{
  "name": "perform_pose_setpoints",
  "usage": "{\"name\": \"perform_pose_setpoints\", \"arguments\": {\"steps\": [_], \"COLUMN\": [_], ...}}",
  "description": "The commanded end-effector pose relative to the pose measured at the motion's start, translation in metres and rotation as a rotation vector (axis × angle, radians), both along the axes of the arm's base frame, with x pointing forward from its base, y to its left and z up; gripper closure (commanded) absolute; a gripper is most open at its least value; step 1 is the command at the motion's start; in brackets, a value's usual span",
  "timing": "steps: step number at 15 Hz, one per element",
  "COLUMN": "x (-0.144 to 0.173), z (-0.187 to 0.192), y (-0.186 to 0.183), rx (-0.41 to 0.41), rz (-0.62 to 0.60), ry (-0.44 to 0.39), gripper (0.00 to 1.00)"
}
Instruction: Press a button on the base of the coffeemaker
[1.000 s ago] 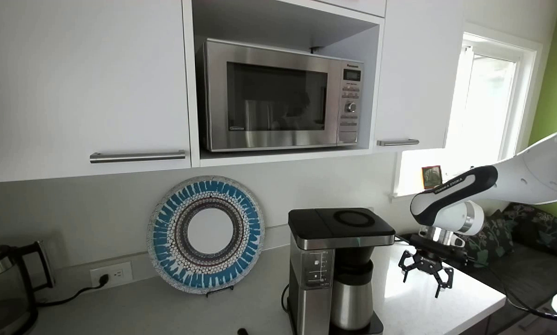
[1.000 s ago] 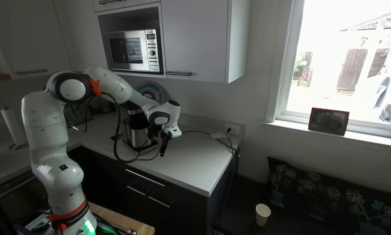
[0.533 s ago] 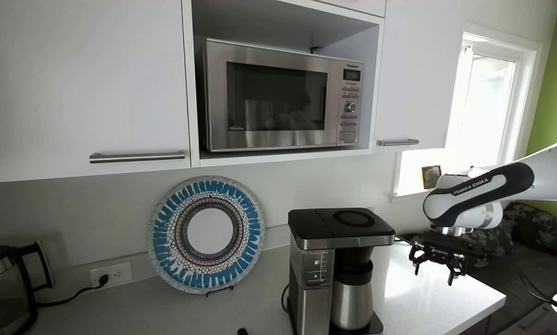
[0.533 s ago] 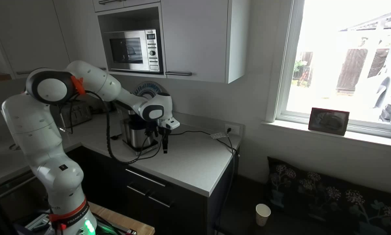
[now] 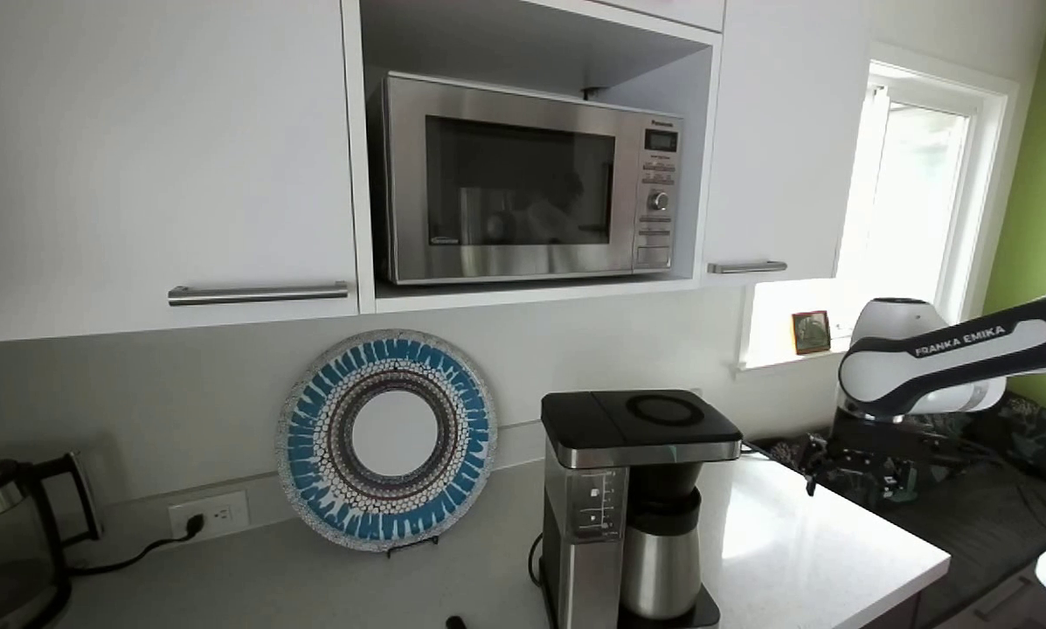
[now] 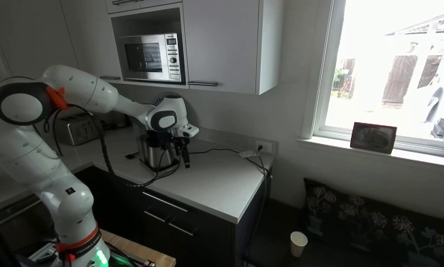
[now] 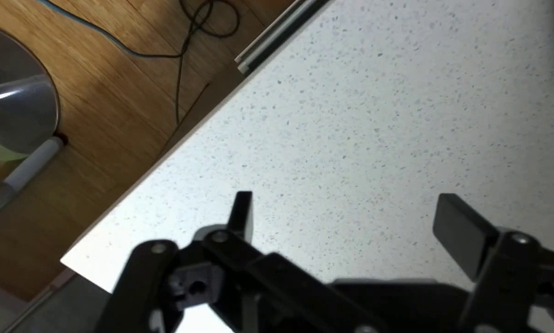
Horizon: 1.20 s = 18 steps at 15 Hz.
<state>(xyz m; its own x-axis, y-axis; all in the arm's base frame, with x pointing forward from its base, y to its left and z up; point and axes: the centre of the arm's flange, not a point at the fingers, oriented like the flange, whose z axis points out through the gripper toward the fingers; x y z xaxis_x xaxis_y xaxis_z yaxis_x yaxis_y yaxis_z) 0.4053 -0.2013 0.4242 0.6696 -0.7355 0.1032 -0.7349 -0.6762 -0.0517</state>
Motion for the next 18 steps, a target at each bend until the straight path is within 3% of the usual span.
{"name": "perform_pose_setpoints", "arguments": {"steps": [1,9,16,18], "x": [-0.032,-0.058,-0.067,-0.057], "z": [0.03,0.079,0.094,0.097], "y": [0.004,0.014,0.014,0.014], "rx": [-0.016,0.024,0.02,0.003], "rz": [0.061,0.246,0.252,0.25], "ry": [-0.059,-0.148,-0.202,-0.185], "gripper": [0.0,0.0,0.0,0.0]}}
